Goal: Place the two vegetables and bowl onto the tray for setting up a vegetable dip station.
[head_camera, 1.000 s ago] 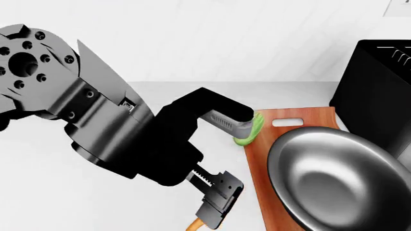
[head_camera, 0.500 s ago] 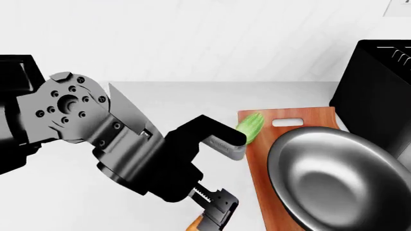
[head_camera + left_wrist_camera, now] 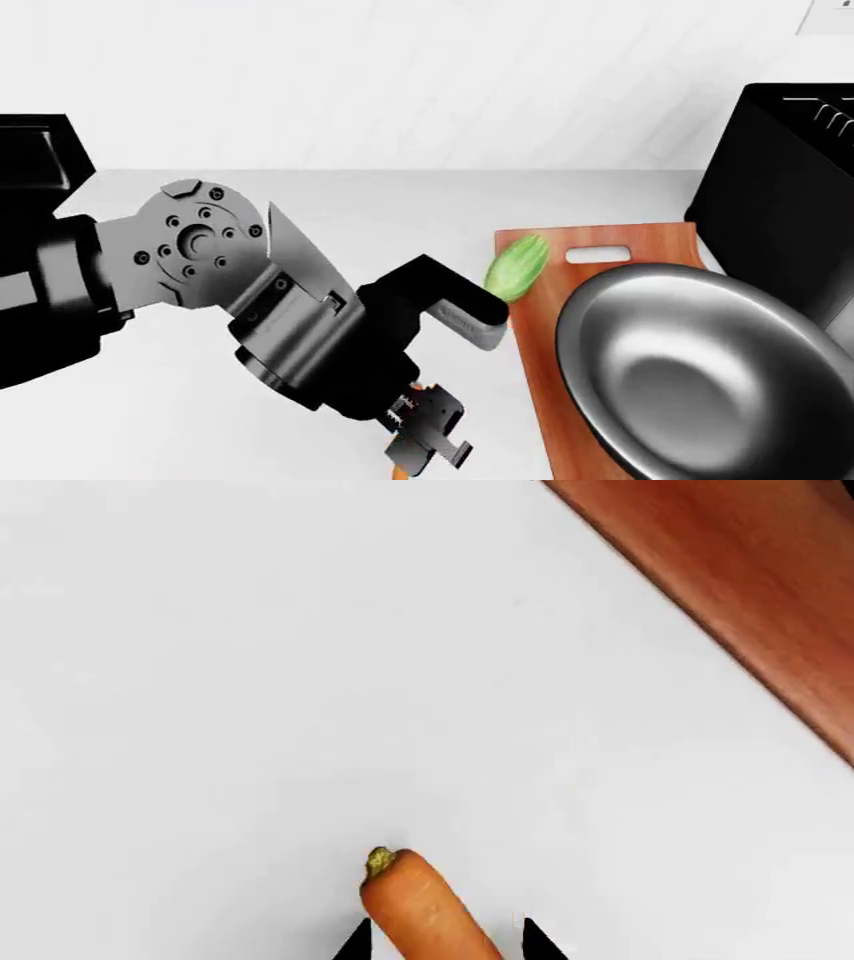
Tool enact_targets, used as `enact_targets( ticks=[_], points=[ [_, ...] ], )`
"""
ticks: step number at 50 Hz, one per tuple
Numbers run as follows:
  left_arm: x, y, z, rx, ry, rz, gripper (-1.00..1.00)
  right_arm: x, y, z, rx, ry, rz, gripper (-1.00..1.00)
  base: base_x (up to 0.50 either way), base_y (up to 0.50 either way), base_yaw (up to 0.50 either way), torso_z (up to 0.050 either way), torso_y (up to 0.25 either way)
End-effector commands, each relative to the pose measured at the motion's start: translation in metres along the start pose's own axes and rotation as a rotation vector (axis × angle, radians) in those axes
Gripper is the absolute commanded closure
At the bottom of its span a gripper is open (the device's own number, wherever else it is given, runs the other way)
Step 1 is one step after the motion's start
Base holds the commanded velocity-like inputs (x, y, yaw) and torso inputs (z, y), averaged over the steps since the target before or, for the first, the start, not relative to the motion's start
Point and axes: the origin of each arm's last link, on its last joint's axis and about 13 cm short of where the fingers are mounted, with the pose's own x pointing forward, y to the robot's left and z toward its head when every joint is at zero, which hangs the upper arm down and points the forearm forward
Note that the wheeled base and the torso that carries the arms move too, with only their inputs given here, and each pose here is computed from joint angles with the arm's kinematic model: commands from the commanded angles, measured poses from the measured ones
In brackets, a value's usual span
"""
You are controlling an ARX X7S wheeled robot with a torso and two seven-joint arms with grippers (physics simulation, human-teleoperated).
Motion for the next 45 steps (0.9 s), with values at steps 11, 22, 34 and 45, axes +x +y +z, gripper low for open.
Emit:
enact_targets(
  ticks=[11,22,34,45],
  points=[
    [0.055,0.016,-0.001,0.019,-0.067,0.021,1.0,0.0,0.002,0.0,0.012,-0.003,0.008,-1.0,0.01,-0.01,-0.01,0.0,0.0],
    [0.035,0.027,0.014,0.018,-0.195,0.168,1.0,-0.001,0.001,0.0,0.017,0.002,0.003,-1.0,0.01,-0.01,-0.01,0.0,0.0],
    [-0.023,0.016,0.035,0.119,-0.299,0.217,1.0,-0.004,-0.001,0.003,0.023,-0.007,-0.006,-1.0,0.0,0.0,0.0,0.0,0.0],
    [-0.061,0.004,0.055,0.202,-0.392,0.248,1.0,-0.005,-0.002,0.005,0.03,-0.007,-0.017,-1.0,0.0,0.0,0.0,0.0,0.0]
  ],
)
